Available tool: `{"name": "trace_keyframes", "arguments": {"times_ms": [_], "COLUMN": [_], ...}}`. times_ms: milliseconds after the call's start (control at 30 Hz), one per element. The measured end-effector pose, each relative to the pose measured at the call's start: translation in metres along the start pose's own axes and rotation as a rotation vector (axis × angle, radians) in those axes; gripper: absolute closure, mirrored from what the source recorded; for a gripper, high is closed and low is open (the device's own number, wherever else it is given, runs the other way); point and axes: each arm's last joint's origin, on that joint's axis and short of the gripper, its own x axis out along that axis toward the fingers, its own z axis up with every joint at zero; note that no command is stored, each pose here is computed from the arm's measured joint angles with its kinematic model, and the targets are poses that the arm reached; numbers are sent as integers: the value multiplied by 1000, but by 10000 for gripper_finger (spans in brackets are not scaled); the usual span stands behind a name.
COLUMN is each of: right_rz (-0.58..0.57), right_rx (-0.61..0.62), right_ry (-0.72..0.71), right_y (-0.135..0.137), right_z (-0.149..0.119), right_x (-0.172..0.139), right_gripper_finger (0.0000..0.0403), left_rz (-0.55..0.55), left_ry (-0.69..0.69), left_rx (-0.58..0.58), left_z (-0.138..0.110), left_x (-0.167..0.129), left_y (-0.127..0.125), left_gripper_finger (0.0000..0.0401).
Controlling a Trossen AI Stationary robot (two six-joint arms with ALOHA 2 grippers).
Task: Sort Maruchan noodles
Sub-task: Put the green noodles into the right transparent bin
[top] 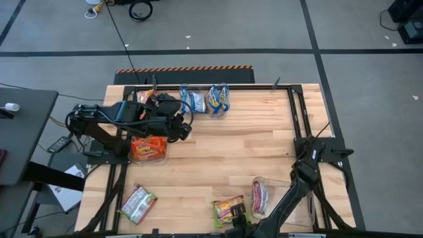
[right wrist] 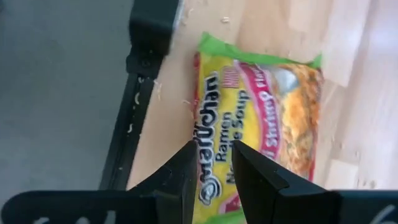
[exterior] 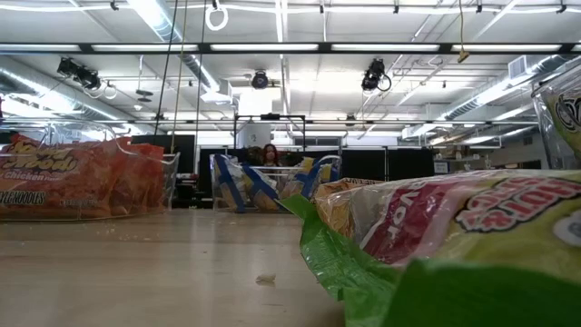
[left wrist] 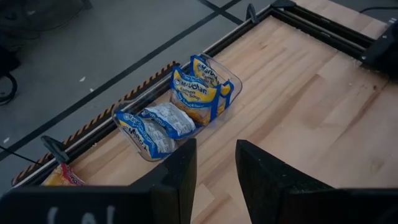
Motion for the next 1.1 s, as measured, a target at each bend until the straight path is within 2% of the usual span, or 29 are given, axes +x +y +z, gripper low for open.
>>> {"name": "trace_keyframes", "arguments": {"times_ms": [133,300,467,567,667,833,1100], "right_rz": [-34,-28,-123,-133,-97,-27,-88], "right_rx": [-98,-111,-106,-139,-145,-135,-119], "right_ry": [2,26,-16,-17,-24,8,36], "right_y": [13,19,15,12,11,13,10], "right_z": [-5,-8,-6,-4,-1,-2,-10], "right_x": [14,26,27,29,34,35,49], "right_gripper_finger": [296,296,296,296,296,296,296], "left_rz": [-1,-3,-3,-23,-73,-252,-426], "left_ry": [3,6,7,27,73,231,417], "left_rx": [3,27,45,76,86,131,287], "left_z": [0,0,0,-1,-2,-12,-43], "left_x": [0,0,0,0,-1,-17,-49], "left_y": [0,0,0,0,-1,0,-12], "left_gripper_finger": [284,284,284,284,284,284,284]}}
